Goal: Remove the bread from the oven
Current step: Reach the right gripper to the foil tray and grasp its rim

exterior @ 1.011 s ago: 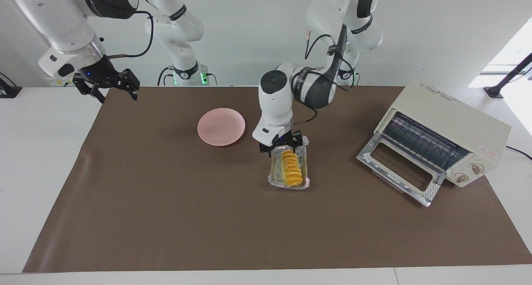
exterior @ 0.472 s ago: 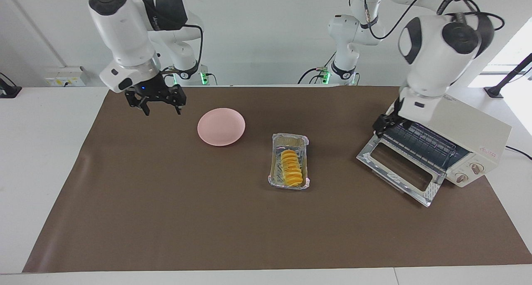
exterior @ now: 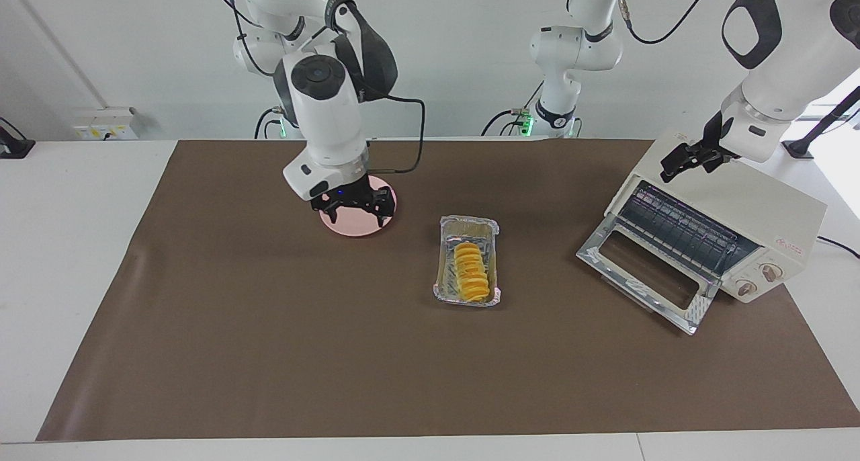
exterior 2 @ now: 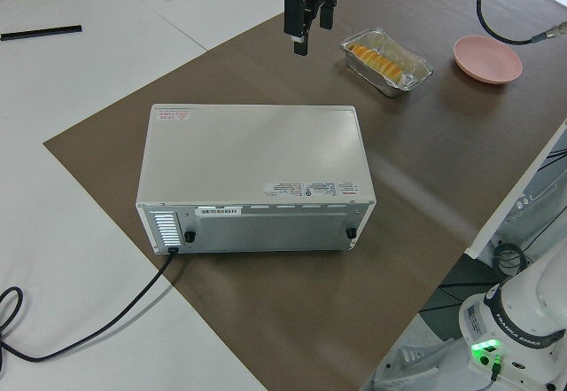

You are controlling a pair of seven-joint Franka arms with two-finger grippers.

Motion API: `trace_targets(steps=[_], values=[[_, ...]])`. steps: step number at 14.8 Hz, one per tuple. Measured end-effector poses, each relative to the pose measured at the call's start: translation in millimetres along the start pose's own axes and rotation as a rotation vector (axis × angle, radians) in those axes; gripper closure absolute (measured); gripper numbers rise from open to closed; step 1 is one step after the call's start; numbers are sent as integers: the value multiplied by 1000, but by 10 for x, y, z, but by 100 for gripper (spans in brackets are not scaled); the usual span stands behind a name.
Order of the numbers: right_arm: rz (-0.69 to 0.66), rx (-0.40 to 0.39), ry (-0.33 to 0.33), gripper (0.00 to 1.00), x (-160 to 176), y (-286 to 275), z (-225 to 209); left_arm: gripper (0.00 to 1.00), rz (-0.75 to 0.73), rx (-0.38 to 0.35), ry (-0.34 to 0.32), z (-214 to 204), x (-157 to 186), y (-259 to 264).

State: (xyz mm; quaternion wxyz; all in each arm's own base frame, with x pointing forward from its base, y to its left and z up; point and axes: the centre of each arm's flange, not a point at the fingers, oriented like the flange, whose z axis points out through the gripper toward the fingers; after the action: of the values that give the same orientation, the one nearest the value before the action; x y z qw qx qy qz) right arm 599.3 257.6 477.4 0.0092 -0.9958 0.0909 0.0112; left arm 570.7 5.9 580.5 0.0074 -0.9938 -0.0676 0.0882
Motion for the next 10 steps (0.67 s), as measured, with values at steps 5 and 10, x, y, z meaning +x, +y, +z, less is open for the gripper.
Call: trace_targets(steps=[5, 10], values=[[111, 3, 3, 0, 150, -1036, 872, 0, 20, 1, -46, 87, -58, 41], [110, -9, 14, 0, -33, -1471, 1323, 0, 32, -15, -56, -29, -262, -70]])
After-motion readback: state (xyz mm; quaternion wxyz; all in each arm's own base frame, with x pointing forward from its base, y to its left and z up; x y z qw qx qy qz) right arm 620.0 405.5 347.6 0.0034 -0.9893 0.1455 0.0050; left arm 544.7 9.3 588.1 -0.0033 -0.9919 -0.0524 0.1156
